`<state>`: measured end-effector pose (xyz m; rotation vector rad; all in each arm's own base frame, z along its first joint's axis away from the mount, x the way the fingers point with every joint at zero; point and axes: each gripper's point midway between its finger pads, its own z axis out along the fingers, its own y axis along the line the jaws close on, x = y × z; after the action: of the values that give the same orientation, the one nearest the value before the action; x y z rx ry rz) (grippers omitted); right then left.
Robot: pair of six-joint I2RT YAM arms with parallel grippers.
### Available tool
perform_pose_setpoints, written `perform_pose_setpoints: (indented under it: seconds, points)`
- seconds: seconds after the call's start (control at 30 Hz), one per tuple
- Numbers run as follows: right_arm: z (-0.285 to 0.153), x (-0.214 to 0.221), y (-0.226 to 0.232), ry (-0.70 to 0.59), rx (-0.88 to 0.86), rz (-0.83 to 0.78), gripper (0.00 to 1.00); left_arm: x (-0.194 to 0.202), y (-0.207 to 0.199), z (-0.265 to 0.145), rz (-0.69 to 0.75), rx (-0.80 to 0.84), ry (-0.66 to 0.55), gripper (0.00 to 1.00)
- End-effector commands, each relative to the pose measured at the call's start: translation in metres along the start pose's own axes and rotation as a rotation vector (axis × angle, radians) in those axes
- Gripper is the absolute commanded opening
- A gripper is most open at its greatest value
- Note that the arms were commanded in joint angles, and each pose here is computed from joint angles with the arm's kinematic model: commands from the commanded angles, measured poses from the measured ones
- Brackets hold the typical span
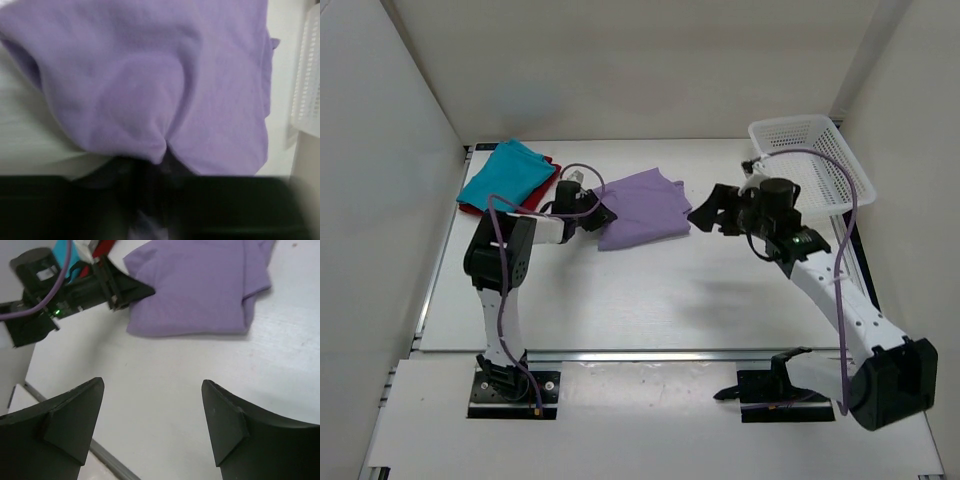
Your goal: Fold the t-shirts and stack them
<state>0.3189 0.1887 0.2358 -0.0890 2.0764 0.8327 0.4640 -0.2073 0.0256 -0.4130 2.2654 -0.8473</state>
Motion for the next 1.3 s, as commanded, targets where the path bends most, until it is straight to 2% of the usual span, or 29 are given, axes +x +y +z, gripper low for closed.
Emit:
perform_pose_setpoints:
  seconds: [0.0, 0.03, 0.1, 0.13, 0.2, 0.23, 0.3, 0.33, 0.43, 0.5, 0.57, 0.6, 0.63, 0.67, 0.7, 0.73, 0.77, 0.8, 0.83, 0.9, 1.1, 1.2, 1.27]
  points:
    - [-0.028, -0.027, 0.036, -0.197, -0.203, -0.004, 0.78, 0.024, 0.003, 0.019, -0.033, -0.045, 0.105, 0.12]
    - [-0.03, -0.007, 0.03, -0.171, -0.202, 0.008, 0.78, 0.018, -0.01, 0.024, -0.011, -0.046, 0.102, 0.0]
    - [-0.036, 0.013, 0.019, -0.155, -0.184, 0.016, 0.77, -0.011, -0.036, 0.029, 0.047, -0.024, 0.055, 0.0]
    - [-0.034, 0.028, 0.007, -0.128, -0.157, 0.039, 0.77, -0.013, -0.044, 0.028, 0.06, -0.024, 0.056, 0.0]
    - [-0.041, 0.039, -0.004, -0.141, -0.137, 0.057, 0.77, -0.05, -0.074, 0.024, 0.09, 0.039, -0.002, 0.0]
    - [-0.04, 0.049, -0.012, -0.13, -0.134, 0.088, 0.78, -0.058, -0.074, 0.017, 0.076, 0.034, 0.01, 0.0]
    - [-0.041, 0.065, -0.017, -0.107, -0.151, 0.106, 0.77, -0.107, -0.107, 0.0, 0.097, 0.1, -0.066, 0.0]
    - [-0.041, 0.07, -0.023, -0.1, -0.148, 0.121, 0.77, -0.119, -0.101, -0.004, 0.09, 0.081, -0.061, 0.0]
    - [-0.04, 0.083, -0.026, -0.069, -0.156, 0.128, 0.77, -0.205, -0.132, -0.054, 0.122, 0.139, -0.198, 0.0]
    - [-0.038, 0.084, -0.024, -0.068, -0.161, 0.124, 0.77, -0.245, -0.127, -0.093, 0.112, 0.141, -0.275, 0.0]
    - [-0.037, 0.083, -0.02, -0.071, -0.181, 0.118, 0.77, -0.278, -0.077, -0.126, 0.022, 0.083, -0.347, 0.0]
    - [-0.037, 0.084, -0.017, -0.061, -0.197, 0.123, 0.78, -0.301, -0.065, -0.155, 0.013, 0.096, -0.421, 0.0]
    - [-0.034, 0.088, -0.018, -0.047, -0.197, 0.12, 0.77, -0.29, -0.038, -0.156, -0.046, 0.07, -0.402, 0.0]
    - [-0.033, 0.09, -0.014, -0.032, -0.207, 0.116, 0.78, -0.293, -0.003, -0.172, -0.11, 0.043, -0.443, 0.03]
    - [-0.032, 0.091, -0.01, -0.026, -0.22, 0.113, 0.77, -0.309, 0.016, -0.202, -0.133, 0.025, -0.529, 0.19]
    - [-0.031, 0.095, -0.007, -0.013, -0.234, 0.1, 0.77, -0.293, 0.038, -0.205, -0.194, 0.02, -0.535, 0.43]
    - [-0.03, 0.1, -0.007, -0.001, -0.241, 0.1, 0.78, -0.275, 0.079, -0.208, -0.275, -0.021, -0.526, 0.91]
    - [-0.03, 0.1, -0.003, 0.001, -0.256, 0.087, 0.78, -0.272, 0.092, -0.22, -0.302, -0.012, -0.537, 0.99]
    - [-0.029, 0.105, -0.001, 0.018, -0.26, 0.095, 0.79, -0.254, 0.119, -0.222, -0.367, -0.055, -0.52, 0.98]
    - [-0.029, 0.108, 0.002, 0.025, -0.28, 0.082, 0.79, -0.217, 0.137, -0.22, -0.415, -0.077, -0.481, 0.98]
    - [-0.035, 0.113, 0.009, 0.014, -0.314, 0.058, 0.82, -0.174, 0.16, -0.256, -0.443, -0.167, -0.573, 0.98]
    - [-0.039, 0.117, 0.012, 0.007, -0.333, 0.044, 0.89, -0.155, 0.164, -0.266, -0.44, -0.234, -0.582, 0.98]
    - [-0.04, 0.123, 0.01, 0.013, -0.32, 0.047, 0.99, -0.149, 0.15, -0.271, -0.403, -0.226, -0.597, 0.99]
